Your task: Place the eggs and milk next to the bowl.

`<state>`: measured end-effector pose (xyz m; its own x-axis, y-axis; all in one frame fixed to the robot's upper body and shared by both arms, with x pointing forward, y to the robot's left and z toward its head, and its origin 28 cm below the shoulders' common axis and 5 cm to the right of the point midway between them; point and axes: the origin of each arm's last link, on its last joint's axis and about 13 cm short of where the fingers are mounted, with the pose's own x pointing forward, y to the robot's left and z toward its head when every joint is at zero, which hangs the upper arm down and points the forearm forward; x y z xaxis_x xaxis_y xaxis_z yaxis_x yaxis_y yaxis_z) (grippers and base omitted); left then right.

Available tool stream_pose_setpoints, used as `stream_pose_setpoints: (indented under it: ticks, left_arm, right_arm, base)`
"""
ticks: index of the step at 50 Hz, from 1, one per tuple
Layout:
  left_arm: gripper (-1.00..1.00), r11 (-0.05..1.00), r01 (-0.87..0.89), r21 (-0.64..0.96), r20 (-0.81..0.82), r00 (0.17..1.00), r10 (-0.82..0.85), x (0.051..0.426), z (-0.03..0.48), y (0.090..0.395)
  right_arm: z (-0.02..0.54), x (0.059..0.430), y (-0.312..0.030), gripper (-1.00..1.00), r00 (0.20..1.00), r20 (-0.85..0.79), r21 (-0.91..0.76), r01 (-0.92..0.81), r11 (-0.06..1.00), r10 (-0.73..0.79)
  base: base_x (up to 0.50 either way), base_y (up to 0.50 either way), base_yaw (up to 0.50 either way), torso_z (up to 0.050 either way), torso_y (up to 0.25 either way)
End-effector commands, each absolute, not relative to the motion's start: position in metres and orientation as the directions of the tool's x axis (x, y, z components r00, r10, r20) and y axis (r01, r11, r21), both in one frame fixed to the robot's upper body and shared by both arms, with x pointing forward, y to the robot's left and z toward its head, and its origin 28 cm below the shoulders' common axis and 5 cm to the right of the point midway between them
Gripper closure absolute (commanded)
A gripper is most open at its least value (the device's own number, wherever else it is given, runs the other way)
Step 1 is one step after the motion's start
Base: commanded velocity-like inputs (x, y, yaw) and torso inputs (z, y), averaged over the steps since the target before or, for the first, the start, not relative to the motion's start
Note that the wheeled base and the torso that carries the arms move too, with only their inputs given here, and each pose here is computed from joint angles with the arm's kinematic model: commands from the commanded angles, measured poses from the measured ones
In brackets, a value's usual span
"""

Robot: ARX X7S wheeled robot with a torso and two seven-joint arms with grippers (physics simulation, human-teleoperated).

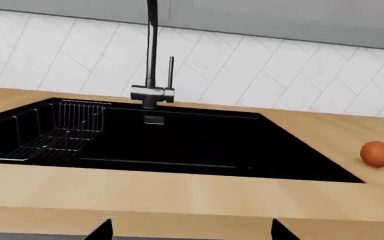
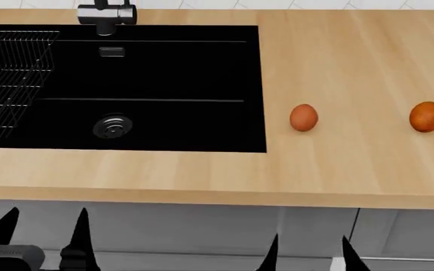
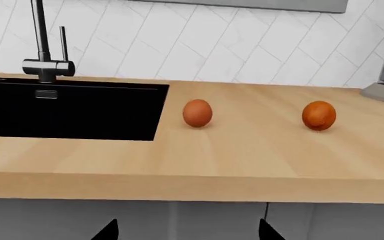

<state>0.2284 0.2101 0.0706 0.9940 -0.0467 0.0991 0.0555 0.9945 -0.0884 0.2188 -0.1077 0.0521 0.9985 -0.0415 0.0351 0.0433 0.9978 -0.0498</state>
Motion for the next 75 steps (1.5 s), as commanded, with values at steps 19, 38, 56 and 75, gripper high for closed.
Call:
stream_pose_setpoints:
  ticks: [19, 38, 56, 75]
  left_arm:
    - [-1.0, 0.99, 0.121, -0.067, 0.217, 0.97, -0.104, 0.276, 0.207, 0.239]
    - [-1.0, 0.994, 0.097, -0.057, 0.197, 0.977, -0.084, 0.292, 0.213, 0.255]
    - [-1.0, 0.992, 0.122, -0.039, 0.177, 0.978, -0.113, 0.291, 0.206, 0.249]
    - [-1.0, 0.988, 0.146, -0.043, 0.159, 0.978, -0.137, 0.29, 0.204, 0.244]
  right_arm:
    - [0.179, 0.252, -0.152, -1.0, 0.976, 0.183, -0.165, 0.146, 0.976, -0.115]
    - [0.218, 0.266, -0.158, -1.0, 0.976, 0.214, -0.148, 0.08, 0.986, -0.047]
    - [0.218, 0.265, -0.158, -1.0, 0.979, 0.204, -0.147, 0.045, 0.988, -0.015]
    - [0.218, 0.263, -0.156, -1.0, 0.981, 0.192, -0.153, 0.013, 0.988, 0.016]
  base:
    - [0.0, 0.0, 0.0, 0.0, 0.0]
    - [0.0, -0.01, 0.0, 0.0, 0.0]
    - [0.0, -0.49, 0.0, 0.0, 0.0]
    - [0.0, -0.5, 0.0, 0.0, 0.0]
